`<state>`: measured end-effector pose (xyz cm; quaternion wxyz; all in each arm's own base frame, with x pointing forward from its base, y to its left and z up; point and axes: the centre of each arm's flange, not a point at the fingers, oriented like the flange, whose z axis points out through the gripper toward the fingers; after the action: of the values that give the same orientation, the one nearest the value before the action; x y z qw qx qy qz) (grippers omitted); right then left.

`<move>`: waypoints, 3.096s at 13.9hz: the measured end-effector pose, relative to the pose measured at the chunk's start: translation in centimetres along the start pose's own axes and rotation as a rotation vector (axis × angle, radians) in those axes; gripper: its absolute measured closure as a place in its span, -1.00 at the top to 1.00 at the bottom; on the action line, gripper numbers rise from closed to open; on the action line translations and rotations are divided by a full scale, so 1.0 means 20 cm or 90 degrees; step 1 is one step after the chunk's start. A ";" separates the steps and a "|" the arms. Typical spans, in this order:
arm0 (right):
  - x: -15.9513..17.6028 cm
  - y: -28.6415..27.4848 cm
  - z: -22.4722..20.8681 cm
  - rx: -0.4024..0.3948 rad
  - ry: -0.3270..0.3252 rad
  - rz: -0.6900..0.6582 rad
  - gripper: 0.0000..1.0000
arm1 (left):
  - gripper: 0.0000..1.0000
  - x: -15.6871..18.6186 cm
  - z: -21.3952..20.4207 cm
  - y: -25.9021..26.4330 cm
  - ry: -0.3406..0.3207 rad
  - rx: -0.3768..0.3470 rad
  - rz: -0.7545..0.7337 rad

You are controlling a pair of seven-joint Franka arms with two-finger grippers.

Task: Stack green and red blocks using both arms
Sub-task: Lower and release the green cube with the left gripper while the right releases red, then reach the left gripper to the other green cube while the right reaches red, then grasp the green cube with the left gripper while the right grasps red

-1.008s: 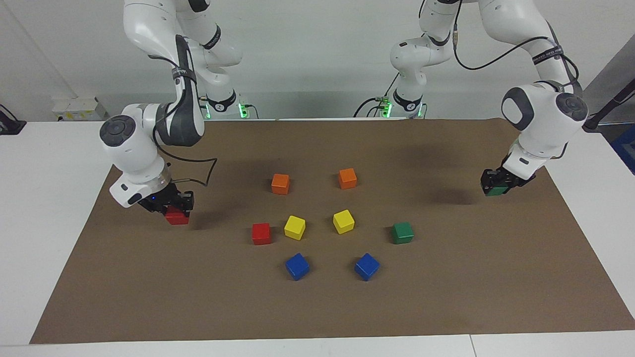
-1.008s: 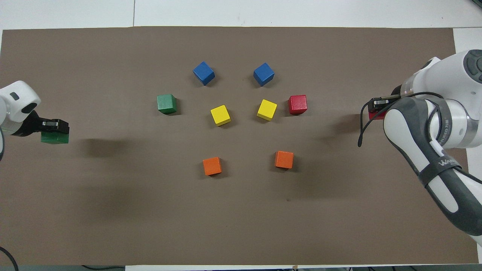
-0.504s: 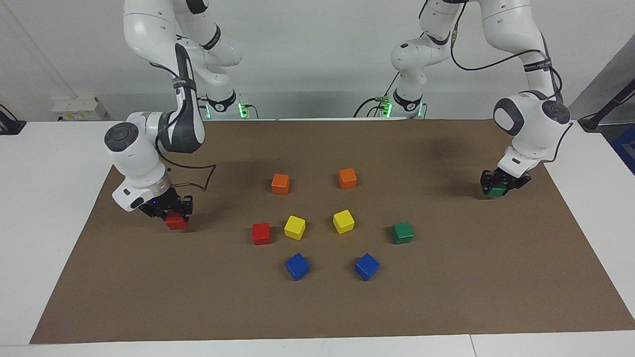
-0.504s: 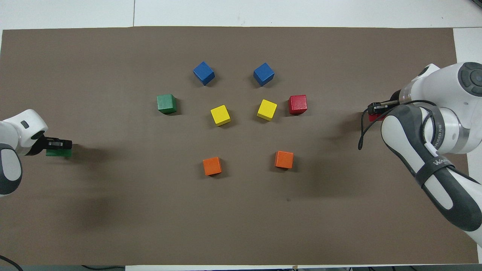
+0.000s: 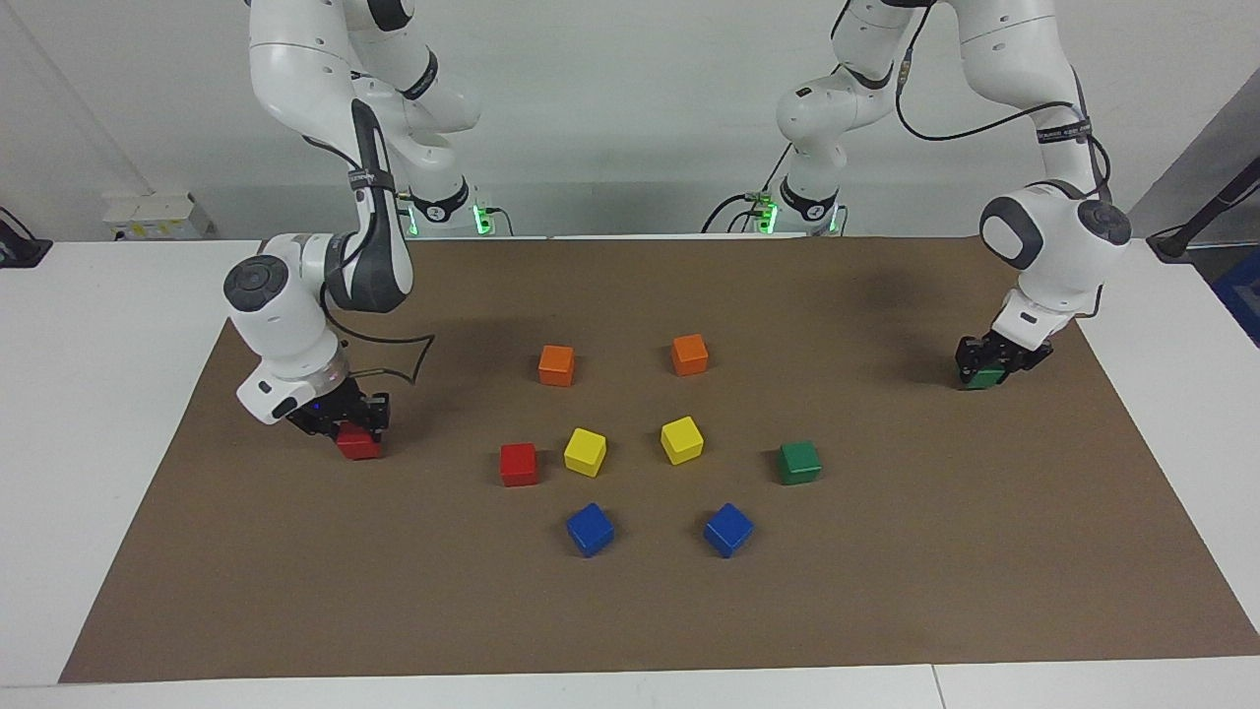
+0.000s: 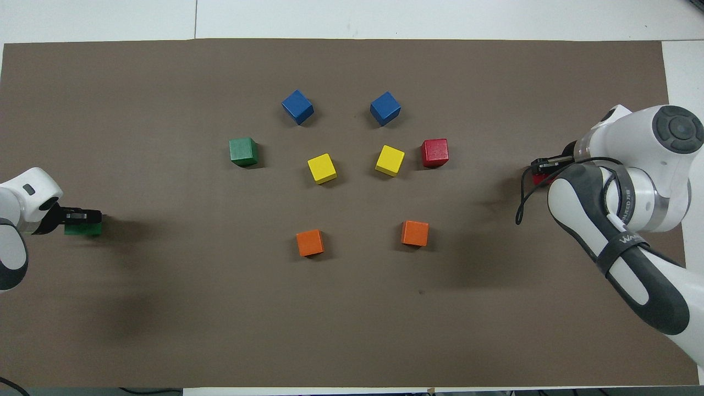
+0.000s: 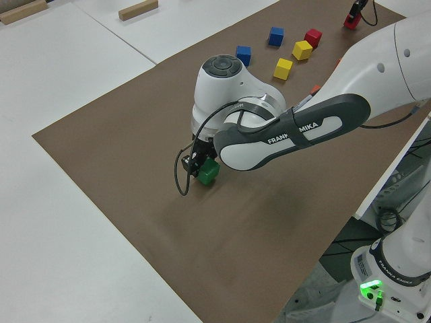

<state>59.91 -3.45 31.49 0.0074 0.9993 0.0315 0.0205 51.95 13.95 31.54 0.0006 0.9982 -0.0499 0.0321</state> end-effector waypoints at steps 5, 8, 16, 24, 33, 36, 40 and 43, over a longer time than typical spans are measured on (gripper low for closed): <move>0.00 0.00 0.02 0.000 0.000 -0.001 0.10 | 0.12 -0.01 0.03 0.01 0.001 -0.003 -0.001; 0.00 0.00 0.02 0.000 0.001 0.001 0.63 | 0.12 -0.01 0.05 0.02 0.002 -0.003 0.000; 0.10 -0.06 -0.68 0.007 -0.059 0.009 1.00 | 1.00 0.12 -0.11 0.01 0.004 -0.005 0.050; 0.34 -0.85 -0.83 -0.031 -0.040 0.058 1.00 | 1.00 0.59 -0.50 0.81 0.029 -0.030 -0.076; 0.52 -1.08 -0.59 0.005 0.011 0.071 1.00 | 1.00 0.73 -0.25 1.62 -0.001 -0.024 -0.066; 0.52 -1.09 -0.48 0.009 0.014 0.070 1.00 | 1.00 0.74 -0.13 1.66 -0.002 -0.018 -0.059; 0.46 -1.16 -0.27 0.015 0.015 0.057 1.00 | 1.00 0.76 -0.04 1.67 0.004 0.007 -0.039; 0.42 -1.18 -0.19 0.014 0.009 0.052 0.99 | 1.00 0.76 -0.02 1.69 0.014 0.004 -0.035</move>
<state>66.66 20.65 35.22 -0.0044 0.9996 -0.0089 0.0279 63.73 -21.26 32.90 -0.0009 0.9988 -0.0226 0.0434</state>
